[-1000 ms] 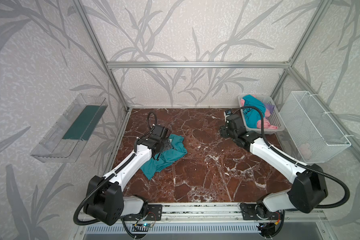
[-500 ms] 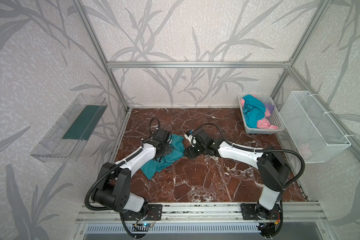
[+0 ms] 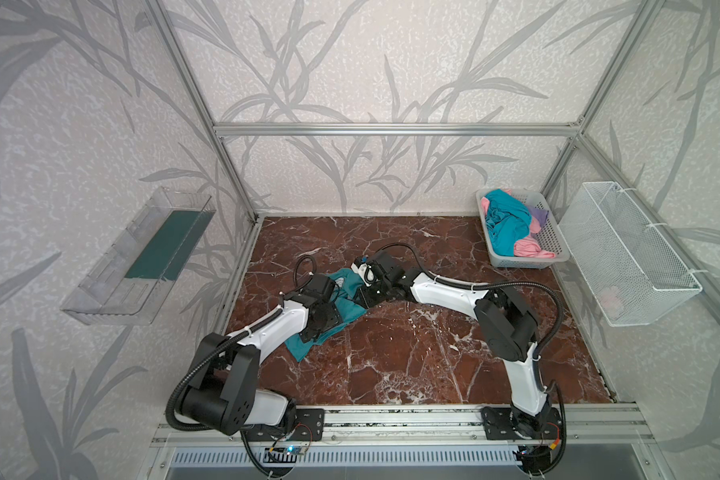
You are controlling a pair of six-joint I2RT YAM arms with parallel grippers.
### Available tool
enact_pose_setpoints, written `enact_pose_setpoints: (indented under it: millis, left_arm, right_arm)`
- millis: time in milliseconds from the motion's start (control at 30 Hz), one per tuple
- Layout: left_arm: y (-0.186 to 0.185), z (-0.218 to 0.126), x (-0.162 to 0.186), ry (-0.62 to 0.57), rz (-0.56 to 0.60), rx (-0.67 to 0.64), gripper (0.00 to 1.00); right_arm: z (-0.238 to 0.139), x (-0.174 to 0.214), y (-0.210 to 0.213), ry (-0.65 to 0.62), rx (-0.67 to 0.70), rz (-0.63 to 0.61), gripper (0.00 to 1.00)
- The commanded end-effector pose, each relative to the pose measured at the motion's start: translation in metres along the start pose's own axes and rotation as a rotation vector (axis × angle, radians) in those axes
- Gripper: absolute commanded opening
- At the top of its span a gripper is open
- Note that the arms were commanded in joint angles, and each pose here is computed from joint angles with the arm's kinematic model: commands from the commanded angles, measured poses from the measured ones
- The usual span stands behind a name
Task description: Fold and stack the t-shirts
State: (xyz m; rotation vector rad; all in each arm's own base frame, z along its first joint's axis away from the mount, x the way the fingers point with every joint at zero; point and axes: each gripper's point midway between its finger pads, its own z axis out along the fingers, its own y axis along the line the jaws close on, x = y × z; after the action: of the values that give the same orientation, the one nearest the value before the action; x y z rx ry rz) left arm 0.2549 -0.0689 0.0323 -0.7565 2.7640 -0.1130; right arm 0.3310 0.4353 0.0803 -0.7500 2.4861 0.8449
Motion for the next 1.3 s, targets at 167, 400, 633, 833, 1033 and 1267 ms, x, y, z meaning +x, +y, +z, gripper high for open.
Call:
enact_pose_setpoints:
  millis: [167,400,633,833,1033,1267]
  left_arm:
    - [0.011,0.007,0.008,0.013,-0.028,-0.026,0.72]
    - [0.007,0.005,-0.01,-0.008,0.016,-0.093,0.12]
    - [-0.001,-0.038,-0.041,-0.107,0.073,-0.109,0.0]
    - [-0.003,-0.095,-0.072,-0.214,0.128,-0.144,0.0]
    - [-0.016,-0.134,-0.089,-0.32,0.148,-0.053,0.0]
    - [-0.02,-0.175,-0.111,-0.426,0.167,-0.053,0.0]
  right_arm:
    - [0.001,0.004,-0.012,0.037,0.04,0.015,0.18]
    - [-0.005,0.007,-0.019,0.041,0.066,0.006,0.15]
    - [-0.019,-0.001,-0.033,0.025,0.101,0.014,0.06]
    - [-0.059,-0.03,-0.062,-0.063,0.155,0.061,0.0]
    - [-0.102,-0.053,-0.068,-0.147,0.22,0.029,0.0]
    - [-0.211,-0.103,-0.09,-0.374,0.298,0.116,0.0]
